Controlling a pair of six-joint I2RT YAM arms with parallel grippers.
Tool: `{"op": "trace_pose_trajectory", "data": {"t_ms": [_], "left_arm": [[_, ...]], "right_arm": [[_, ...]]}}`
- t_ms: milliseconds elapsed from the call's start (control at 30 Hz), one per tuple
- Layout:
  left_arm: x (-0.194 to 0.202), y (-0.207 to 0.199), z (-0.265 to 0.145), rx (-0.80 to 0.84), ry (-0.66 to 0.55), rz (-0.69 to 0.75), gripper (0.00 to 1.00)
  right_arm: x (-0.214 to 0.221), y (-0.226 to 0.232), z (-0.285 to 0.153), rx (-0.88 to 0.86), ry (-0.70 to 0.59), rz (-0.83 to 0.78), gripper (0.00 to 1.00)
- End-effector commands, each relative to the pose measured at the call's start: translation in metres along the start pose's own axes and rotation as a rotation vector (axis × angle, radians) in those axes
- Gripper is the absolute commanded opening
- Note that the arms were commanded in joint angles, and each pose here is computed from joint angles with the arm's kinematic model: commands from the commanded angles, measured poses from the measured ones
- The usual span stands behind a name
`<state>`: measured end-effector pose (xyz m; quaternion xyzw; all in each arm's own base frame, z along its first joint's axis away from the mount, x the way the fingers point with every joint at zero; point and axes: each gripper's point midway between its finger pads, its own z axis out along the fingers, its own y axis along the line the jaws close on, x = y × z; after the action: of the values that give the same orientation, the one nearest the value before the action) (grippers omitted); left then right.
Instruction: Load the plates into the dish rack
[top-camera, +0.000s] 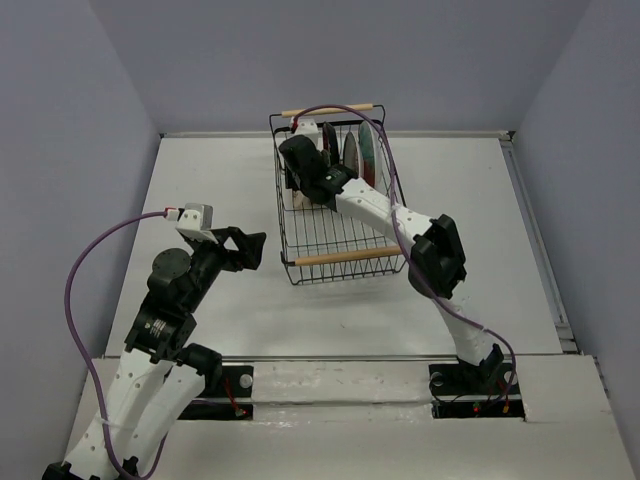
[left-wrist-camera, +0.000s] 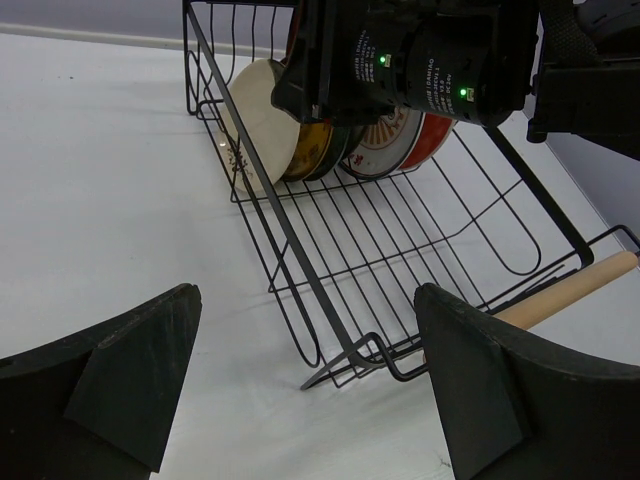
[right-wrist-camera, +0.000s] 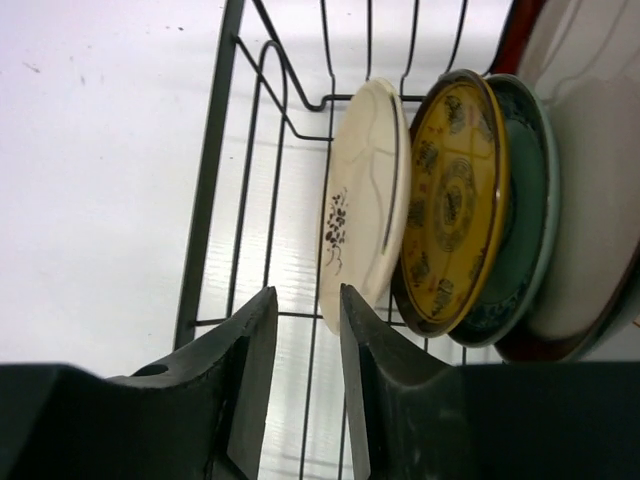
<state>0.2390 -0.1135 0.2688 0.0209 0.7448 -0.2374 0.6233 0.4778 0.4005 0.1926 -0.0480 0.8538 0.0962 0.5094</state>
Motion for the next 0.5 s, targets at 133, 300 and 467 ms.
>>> {"op": "trace_pose_trajectory", "data": {"t_ms": [133, 300, 467], "left_arm": [[-0.018, -0.003, -0.002, 0.01, -0.069, 0.015, 0.99], [-0.018, -0.001, -0.001, -0.001, -0.069, 0.013, 0.99], [-0.019, 0.003, -0.002, -0.021, -0.073, 0.016, 0.99]], "right_arm": [[-0.022, 0.027, -0.007, -0.099, -0.043, 0.03, 0.39], [-0.037, 0.025, -0.027, -0.12, -0.06, 0.044, 0.45], [-0.073, 0.018, -0.087, -0.215, -0.12, 0.082, 0.69]]}}
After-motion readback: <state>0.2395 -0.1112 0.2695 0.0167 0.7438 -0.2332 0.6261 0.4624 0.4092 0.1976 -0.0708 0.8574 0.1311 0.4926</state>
